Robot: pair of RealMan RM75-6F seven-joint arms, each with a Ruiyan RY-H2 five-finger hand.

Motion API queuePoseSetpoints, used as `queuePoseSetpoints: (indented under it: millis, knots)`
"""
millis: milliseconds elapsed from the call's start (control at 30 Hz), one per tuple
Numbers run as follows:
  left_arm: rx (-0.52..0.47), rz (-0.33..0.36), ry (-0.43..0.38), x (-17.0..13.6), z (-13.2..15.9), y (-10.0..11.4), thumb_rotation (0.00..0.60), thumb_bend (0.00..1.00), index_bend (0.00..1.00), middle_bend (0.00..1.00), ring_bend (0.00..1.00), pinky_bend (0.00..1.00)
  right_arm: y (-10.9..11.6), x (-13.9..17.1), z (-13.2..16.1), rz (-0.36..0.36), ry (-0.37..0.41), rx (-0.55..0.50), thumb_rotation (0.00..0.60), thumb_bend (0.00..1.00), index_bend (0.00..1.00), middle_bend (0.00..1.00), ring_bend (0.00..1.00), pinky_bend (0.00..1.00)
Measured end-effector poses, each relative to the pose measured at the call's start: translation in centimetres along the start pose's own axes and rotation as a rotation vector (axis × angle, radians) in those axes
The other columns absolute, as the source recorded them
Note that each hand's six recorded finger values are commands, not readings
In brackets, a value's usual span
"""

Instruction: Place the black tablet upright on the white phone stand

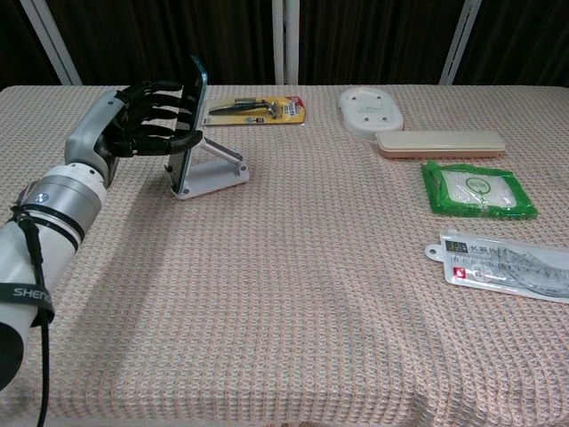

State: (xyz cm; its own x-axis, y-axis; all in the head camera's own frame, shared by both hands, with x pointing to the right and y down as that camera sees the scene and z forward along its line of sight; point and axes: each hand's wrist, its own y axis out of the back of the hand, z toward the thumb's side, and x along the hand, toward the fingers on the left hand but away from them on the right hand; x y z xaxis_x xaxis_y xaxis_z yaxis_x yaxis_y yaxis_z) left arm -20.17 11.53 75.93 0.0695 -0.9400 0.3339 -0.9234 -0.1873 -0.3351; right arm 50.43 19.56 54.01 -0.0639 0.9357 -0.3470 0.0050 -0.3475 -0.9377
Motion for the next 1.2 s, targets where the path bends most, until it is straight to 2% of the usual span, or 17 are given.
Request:
queuePoseSetpoints:
  millis: [100,267,467,600,800,1033,1200]
  knots:
    - [0.001,0.0,-0.002,0.0,0.0,0.0,0.6,0.3,0.21,0.22,0.18,0.25,0.0,0.0,0.0,-0.001,0.0,0.0,0.6,0.22,0.0,0.0,0.0,0.0]
    - [0.006,-0.013,-0.013,0.0,0.1,-0.1,0.6,0.3,0.18,0.08,0.15,0.25,0.0,0.0,0.0,-0.001,-0.003,0.001,0.6,0.22,0.0,0.0,0.0,0.0]
    - [0.014,-0.027,-0.036,-0.2,0.4,-0.2,0.6,0.29,0.15,0.05,0.14,0.25,0.0,0.0,0.0,0.001,-0.004,0.003,0.6,0.22,0.0,0.0,0.0,0.0]
    - [0.025,-0.037,-0.061,-0.4,0.7,-0.3,0.6,0.28,0.09,0.01,0.11,0.24,0.0,0.0,0.0,-0.001,-0.006,0.004,0.6,0.22,0.0,0.0,0.0,0.0]
    - [0.052,-0.037,-0.105,-0.8,1.1,-0.1,0.6,0.27,0.04,0.0,0.07,0.22,0.1,0.1,-0.2,-0.01,-0.011,0.001,0.6,0.22,0.0,0.0,0.0,0.0]
    - [0.06,-0.033,-0.131,-0.9,1.6,0.3,0.6,0.26,0.03,0.0,0.05,0.22,0.4,0.1,-0.2,-0.026,-0.013,-0.001,0.6,0.22,0.0,0.0,0.0,0.0]
    - [0.104,-0.023,-0.182,-1.3,2.5,1.6,0.6,0.23,0.03,0.0,0.04,0.22,0.5,0.1,-0.2,-0.033,-0.01,-0.003,0.6,0.22,0.0,0.0,0.0,0.0]
